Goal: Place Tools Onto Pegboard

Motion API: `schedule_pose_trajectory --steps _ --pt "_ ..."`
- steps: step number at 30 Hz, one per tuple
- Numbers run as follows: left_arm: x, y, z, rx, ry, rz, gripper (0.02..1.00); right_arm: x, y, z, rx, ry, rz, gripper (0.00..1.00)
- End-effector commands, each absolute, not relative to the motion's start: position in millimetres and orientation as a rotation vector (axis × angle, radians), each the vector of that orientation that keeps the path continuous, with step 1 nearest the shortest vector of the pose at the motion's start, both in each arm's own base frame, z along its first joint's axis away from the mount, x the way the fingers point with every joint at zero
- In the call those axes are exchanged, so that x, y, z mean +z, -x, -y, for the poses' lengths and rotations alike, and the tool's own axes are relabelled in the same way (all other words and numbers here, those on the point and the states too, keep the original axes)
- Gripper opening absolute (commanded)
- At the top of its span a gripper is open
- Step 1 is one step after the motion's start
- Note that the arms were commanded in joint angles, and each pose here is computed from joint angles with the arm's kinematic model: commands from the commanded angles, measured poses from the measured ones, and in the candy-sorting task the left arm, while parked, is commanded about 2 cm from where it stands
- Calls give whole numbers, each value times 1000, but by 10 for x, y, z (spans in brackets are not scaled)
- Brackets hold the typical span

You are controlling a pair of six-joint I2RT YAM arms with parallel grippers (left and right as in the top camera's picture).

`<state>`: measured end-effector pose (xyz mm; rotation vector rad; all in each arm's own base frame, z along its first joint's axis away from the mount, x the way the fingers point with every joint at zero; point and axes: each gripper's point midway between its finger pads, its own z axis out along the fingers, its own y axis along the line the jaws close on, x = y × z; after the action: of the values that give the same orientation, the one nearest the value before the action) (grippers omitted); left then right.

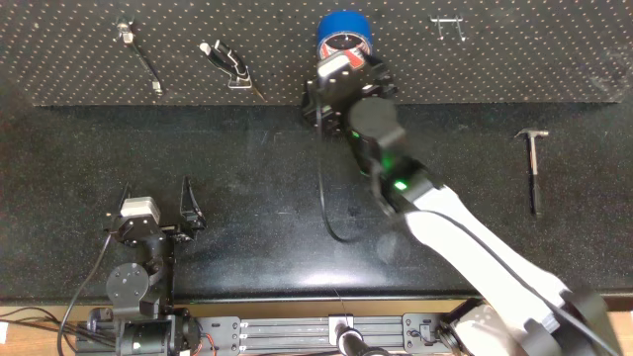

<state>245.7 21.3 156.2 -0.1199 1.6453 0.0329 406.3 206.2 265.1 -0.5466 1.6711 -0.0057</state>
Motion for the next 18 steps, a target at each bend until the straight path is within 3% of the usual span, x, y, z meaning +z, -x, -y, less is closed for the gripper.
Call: schedule_pose_trajectory --steps 1,6,12,18 --pt "1559 -2451 -237 47 130 -1644 993 3203 -3757 -1618 -16 459 -1635 998" --pt "1559 -2451 -236 47 130 -1644 996 3261 -3664 -1106 -2 309 -1706 998" --pt "1559 -2451 -237 47 130 -1644 996 3101 -3621 -539 -43 150 -1882 998" --pt "1559 -2451 -237 47 130 -1644 996 3223 -3430 18 -117 -36 -2071 998"
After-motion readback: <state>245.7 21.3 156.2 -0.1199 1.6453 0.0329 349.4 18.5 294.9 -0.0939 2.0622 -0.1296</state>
